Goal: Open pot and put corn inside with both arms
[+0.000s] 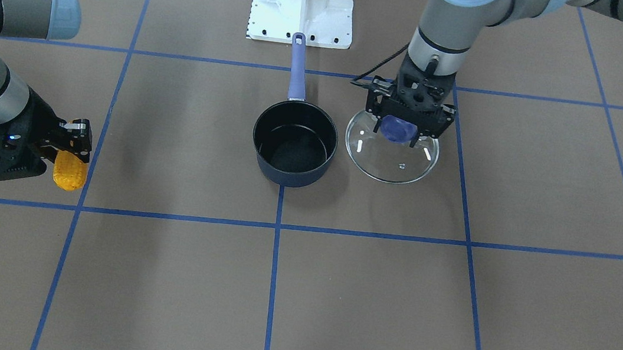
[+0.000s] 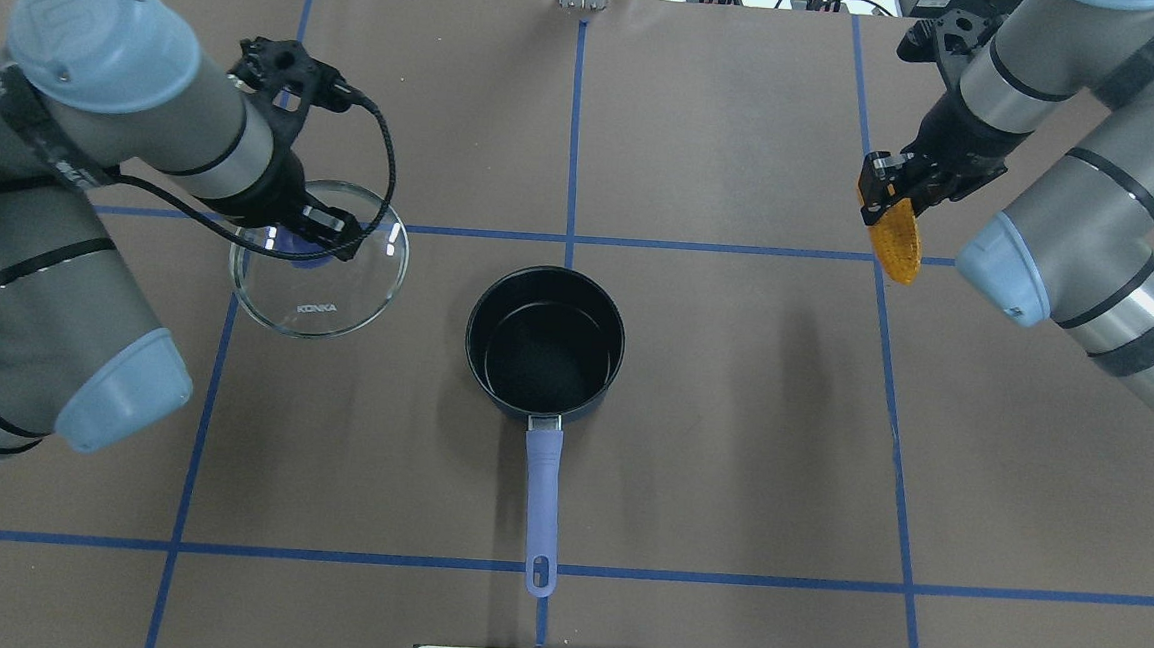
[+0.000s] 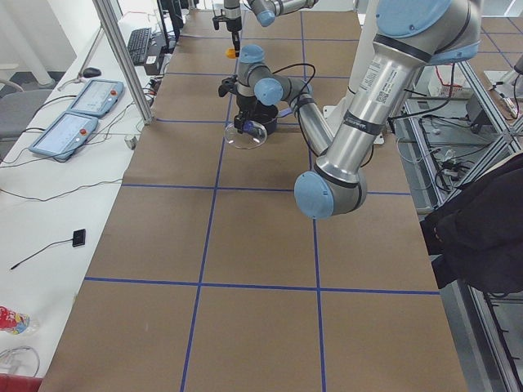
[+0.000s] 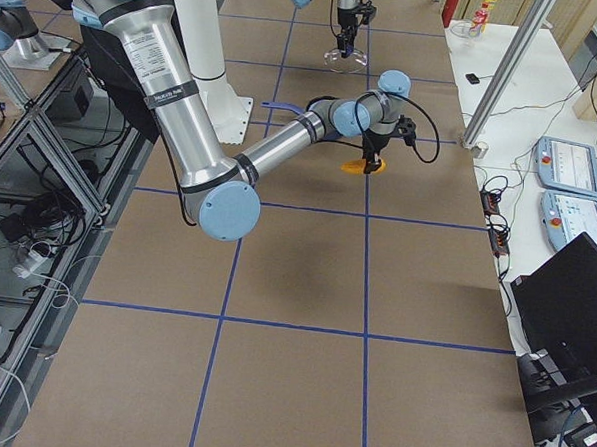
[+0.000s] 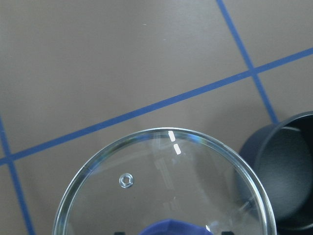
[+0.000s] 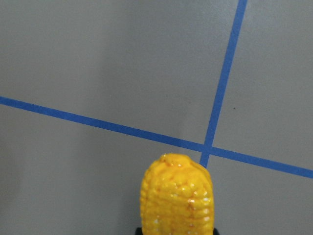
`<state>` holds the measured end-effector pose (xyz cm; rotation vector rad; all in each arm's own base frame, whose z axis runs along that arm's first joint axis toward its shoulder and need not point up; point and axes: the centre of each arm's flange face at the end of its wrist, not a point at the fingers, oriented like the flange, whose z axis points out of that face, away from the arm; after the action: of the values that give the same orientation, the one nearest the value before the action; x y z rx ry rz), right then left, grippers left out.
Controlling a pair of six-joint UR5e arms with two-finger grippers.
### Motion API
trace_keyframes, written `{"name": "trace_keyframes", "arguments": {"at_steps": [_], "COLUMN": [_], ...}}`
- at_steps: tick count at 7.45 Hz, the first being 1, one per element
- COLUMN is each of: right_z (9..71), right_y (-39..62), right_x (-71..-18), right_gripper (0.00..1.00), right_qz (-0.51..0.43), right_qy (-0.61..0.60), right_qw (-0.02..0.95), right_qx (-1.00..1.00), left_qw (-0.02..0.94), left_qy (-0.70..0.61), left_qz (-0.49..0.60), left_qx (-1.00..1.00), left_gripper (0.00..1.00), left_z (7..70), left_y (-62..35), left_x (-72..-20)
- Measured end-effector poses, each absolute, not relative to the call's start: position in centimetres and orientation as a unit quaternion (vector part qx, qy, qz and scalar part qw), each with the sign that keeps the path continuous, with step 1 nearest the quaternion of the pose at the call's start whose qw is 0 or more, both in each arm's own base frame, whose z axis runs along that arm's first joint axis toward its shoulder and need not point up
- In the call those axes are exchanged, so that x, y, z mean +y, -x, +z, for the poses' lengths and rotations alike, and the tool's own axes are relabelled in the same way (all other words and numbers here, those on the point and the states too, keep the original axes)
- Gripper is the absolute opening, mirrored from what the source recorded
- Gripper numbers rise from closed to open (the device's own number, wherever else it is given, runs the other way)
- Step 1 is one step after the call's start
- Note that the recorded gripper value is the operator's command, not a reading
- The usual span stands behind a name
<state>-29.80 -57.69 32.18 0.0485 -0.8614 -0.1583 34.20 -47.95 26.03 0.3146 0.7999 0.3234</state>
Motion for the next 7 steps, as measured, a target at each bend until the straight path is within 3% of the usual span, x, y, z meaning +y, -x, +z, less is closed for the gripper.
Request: {"name": "trace_keyframes", "arguments": {"at_steps": [7], "right_z": [19.3], "right_y": [41.6], "right_x": [-53.3], "right_gripper": [0.3], "right_qz": [-0.013], "right_qy": [-0.02], "right_qw": [0.898], "right_qx": [-0.439], "left_qw": [0.871], "left_qy": [-0.182], "left_qz": [0.225], "left_qx": [0.397], "left_gripper": [0.53], "left_z": [54.0], "left_y": [-20.7], "left_x": [-52.8]}}
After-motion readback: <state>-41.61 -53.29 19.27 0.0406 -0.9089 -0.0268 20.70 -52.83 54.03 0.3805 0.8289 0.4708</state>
